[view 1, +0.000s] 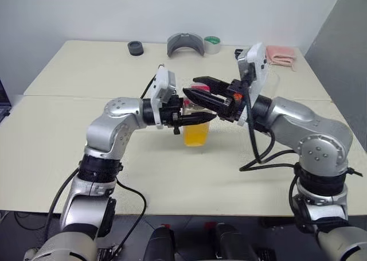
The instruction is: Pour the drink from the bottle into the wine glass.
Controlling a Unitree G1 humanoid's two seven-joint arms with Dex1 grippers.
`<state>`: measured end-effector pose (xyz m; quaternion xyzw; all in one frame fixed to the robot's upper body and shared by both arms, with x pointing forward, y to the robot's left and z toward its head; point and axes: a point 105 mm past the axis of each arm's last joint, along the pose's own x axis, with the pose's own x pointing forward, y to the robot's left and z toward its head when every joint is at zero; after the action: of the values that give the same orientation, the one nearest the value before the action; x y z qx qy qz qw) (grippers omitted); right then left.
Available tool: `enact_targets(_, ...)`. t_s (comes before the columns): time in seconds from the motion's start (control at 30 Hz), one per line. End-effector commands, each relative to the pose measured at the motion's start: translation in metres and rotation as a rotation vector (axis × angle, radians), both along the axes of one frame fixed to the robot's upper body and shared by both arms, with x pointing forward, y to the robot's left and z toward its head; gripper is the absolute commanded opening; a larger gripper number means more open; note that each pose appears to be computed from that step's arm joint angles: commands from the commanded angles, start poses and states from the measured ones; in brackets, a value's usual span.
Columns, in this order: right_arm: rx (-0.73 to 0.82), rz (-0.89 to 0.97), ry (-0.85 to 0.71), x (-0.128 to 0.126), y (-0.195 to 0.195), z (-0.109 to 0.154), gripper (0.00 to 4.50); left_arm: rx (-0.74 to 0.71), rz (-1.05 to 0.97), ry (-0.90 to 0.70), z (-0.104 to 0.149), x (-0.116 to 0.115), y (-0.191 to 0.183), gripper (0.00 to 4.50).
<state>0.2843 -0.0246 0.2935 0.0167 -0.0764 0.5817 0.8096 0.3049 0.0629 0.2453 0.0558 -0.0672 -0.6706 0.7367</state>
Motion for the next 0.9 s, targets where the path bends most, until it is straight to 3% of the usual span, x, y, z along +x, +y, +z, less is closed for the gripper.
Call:
enact_targets(0.03,0.027,0.196,-0.092,-0.011,0.001,0.026,1.87,-0.021,-0.182,-0.059,0.024,-0.038,-0.016,1.82)
enact_targets(0.27,-0.046,0.454,-0.068,-0.01,0.004,0.027,1.87,0.021,-0.279,-0.037,0.03,-0.064,-0.013,1.82)
enact_targets(0.43,-0.101,0.551,-0.072,-0.012,0.008,0.026,1.87,0.009,-0.275,-0.053,0.037,-0.066,-0.014,1.82)
enact_targets(0.7,-0.092,0.535,-0.019,-0.016,-0.005,0.025,4.49,-0.003,-0.205,-0.051,0.035,-0.06,-0.01,1.82)
enact_targets(0.9,-0.029,0.356,-0.029,-0.017,-0.026,0.029,4.49,-0.027,-0.083,-0.064,0.031,-0.036,-0.005,1.82)
